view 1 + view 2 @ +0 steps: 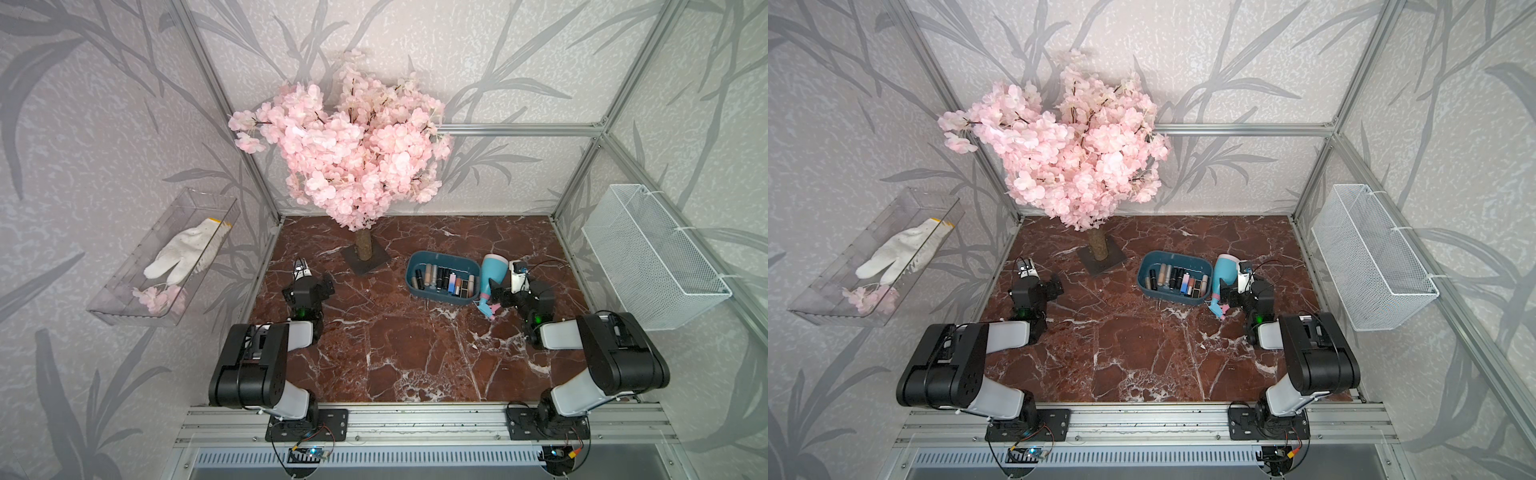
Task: Put the lipstick into the storage box
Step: Reset both arms
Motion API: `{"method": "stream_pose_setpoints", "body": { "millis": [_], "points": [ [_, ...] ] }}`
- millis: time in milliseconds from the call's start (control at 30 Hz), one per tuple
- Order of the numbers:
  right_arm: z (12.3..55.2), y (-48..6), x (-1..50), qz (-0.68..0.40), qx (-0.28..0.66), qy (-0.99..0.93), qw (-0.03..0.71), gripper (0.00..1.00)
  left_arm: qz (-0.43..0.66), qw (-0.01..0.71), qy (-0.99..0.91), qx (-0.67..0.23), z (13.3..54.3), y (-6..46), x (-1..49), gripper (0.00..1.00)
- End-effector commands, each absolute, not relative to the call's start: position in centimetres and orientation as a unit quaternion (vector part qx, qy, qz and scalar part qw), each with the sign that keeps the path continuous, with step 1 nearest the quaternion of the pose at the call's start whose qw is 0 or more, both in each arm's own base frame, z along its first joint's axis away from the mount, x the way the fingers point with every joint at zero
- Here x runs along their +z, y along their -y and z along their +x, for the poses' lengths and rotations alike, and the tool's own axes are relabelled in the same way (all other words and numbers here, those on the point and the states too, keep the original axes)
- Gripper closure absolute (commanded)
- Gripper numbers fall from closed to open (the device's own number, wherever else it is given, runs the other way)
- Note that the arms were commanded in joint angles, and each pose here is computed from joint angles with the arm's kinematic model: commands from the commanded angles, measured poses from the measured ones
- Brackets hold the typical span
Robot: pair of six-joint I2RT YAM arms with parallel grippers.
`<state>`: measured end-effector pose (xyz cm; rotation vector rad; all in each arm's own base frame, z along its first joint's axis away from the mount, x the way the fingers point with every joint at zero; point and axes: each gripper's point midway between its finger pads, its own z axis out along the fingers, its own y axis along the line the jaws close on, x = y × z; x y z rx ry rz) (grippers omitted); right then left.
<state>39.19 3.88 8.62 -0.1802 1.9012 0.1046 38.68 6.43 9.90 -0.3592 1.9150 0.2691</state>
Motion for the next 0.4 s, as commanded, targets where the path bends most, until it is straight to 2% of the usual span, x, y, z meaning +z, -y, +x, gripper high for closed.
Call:
{"method": "stream_pose_setpoints", "body": {
  "millis": [0,367],
  "points": [
    [39.70,-4.40,9.30,-0.089,0.048,-0.805,0.584,0.01,-0.143,0.557,-0.810,0.116,38.58,-6.31,9.81,0.00],
    [39.72,-4.35,9.29,-0.089,0.046,-0.806,0.584,0.01,-0.143,0.557,-0.810,0.115,38.61,-6.32,9.81,0.00]
  ]
}}
